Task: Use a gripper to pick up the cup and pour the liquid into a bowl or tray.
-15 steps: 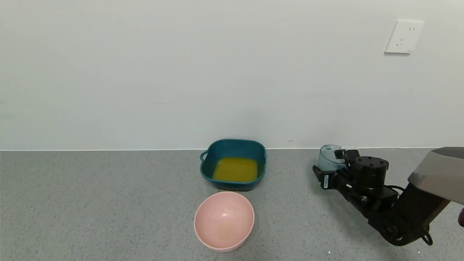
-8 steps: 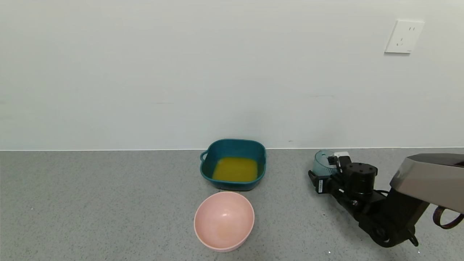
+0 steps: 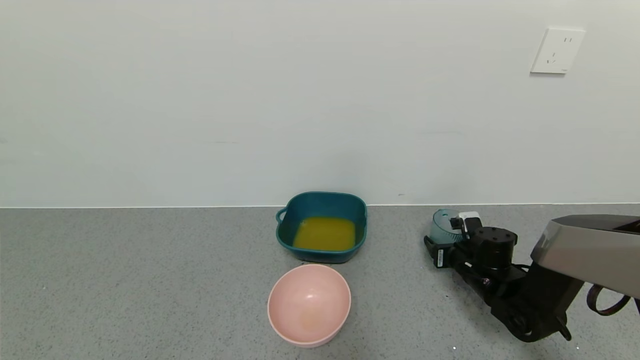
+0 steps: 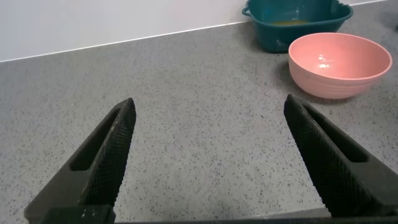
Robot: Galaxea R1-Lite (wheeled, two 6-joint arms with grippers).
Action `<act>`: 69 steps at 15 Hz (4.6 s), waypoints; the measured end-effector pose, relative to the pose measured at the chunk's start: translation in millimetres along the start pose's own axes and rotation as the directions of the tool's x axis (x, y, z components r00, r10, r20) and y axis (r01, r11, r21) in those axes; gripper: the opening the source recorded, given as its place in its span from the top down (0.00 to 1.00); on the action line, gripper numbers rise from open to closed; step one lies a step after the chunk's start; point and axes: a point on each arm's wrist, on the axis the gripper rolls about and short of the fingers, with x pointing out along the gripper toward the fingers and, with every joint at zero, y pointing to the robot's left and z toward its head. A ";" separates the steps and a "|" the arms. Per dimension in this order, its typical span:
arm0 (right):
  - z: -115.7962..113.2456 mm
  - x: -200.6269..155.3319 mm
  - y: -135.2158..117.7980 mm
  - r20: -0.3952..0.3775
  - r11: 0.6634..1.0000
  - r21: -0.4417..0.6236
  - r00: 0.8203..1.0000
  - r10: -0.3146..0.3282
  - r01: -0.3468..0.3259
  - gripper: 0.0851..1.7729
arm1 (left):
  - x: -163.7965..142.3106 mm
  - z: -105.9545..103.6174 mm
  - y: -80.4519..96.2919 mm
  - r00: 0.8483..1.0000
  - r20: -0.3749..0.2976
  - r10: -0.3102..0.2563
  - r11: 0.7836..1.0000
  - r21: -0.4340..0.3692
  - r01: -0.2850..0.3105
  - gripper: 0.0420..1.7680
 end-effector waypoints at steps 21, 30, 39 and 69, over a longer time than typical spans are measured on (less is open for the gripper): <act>38.4 -72.9 -10.5 -0.211 0.991 -0.006 0.969 0.126 -0.130 0.06 | 0.0 0.0 0.0 1.000 0.000 0.000 1.000 0.000 0.000 0.03; 105.2 -223.0 -35.4 -0.342 0.981 -0.035 0.925 0.168 -0.191 0.04 | 0.0 0.0 0.0 1.000 0.000 0.000 1.000 0.000 0.000 0.03; 99.7 -364.8 -63.5 -0.214 0.977 -0.117 0.965 0.151 -0.179 0.04 | 0.0 0.0 0.0 1.000 0.000 0.000 1.000 0.000 0.000 0.03; -23.0 -411.4 -69.0 0.265 0.993 -0.023 0.959 -0.102 0.112 0.04 | 0.0 0.0 0.0 1.000 0.000 0.000 1.000 0.000 0.000 0.03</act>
